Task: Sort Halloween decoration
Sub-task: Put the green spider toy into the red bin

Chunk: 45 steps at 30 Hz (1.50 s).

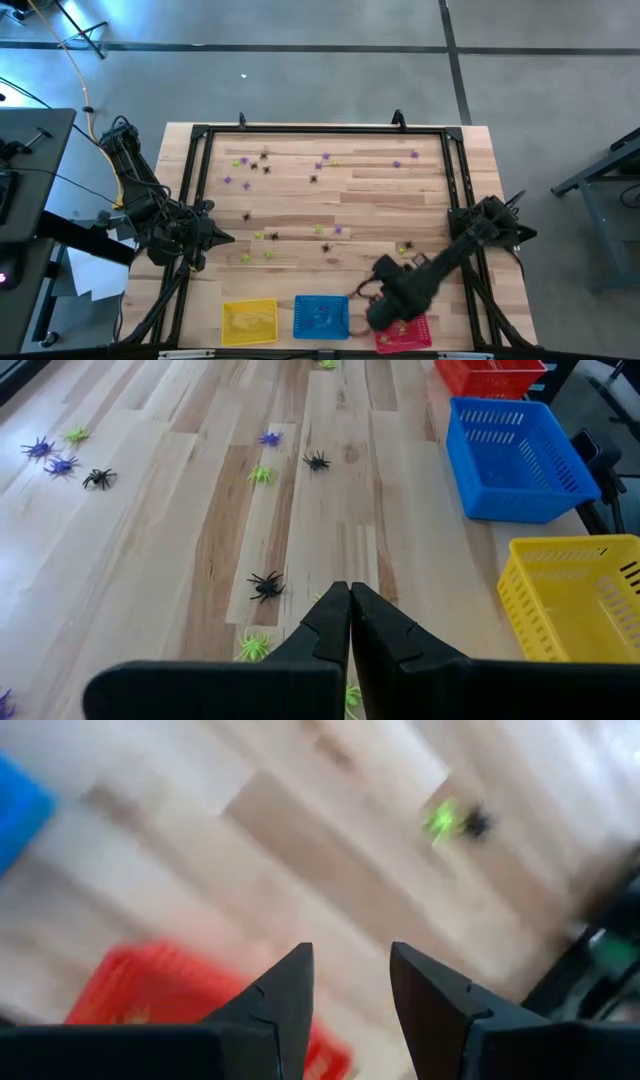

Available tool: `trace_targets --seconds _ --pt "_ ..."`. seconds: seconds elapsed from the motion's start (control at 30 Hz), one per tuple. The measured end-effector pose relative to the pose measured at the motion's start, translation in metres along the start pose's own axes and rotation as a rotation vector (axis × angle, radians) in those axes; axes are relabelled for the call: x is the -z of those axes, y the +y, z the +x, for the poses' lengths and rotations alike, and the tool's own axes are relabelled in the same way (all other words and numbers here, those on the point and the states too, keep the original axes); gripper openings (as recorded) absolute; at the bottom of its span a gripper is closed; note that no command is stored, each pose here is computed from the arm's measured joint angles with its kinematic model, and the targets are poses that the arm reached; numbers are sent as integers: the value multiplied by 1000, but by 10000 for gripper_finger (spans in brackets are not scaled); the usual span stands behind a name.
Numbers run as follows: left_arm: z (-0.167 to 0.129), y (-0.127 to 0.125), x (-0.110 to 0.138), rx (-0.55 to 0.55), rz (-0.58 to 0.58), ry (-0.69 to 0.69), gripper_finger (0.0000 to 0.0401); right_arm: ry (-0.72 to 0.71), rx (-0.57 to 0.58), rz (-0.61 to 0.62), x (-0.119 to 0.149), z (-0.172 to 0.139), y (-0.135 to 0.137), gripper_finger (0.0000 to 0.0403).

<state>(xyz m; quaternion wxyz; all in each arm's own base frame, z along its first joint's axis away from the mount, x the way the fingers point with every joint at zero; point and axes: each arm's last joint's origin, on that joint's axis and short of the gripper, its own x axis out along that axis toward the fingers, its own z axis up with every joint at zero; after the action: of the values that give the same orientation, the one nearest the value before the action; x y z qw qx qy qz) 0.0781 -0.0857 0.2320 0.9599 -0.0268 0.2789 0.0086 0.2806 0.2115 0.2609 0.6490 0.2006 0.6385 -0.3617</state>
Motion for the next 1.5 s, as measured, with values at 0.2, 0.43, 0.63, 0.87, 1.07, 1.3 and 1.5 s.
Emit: trace_targets --seconds 0.2,0.43,0.63,0.87,1.07,1.3,1.5 --pt "0 0 0 -1 1 0 0 112 145 -74 -32 43 -14 128" --pt "0 0 0 -1 17 1 0 198 163 -109 -49 94 -32 128" --pt "0 0 0 -1 17 1 0 159 59 -55 -53 113 -56 128" --pt "0 0 0 -1 18 1 0 101 -76 62 -45 120 -83 128" --pt "0 0 0 -9 18 -7 0 61 -179 137 -39 133 -96 128" --pt "0 0 0 -15 18 -13 0 61 -218 163 -32 154 -102 128" --pt "0 0 0 -15 18 -13 0 60 -225 172 -31 157 -103 127"
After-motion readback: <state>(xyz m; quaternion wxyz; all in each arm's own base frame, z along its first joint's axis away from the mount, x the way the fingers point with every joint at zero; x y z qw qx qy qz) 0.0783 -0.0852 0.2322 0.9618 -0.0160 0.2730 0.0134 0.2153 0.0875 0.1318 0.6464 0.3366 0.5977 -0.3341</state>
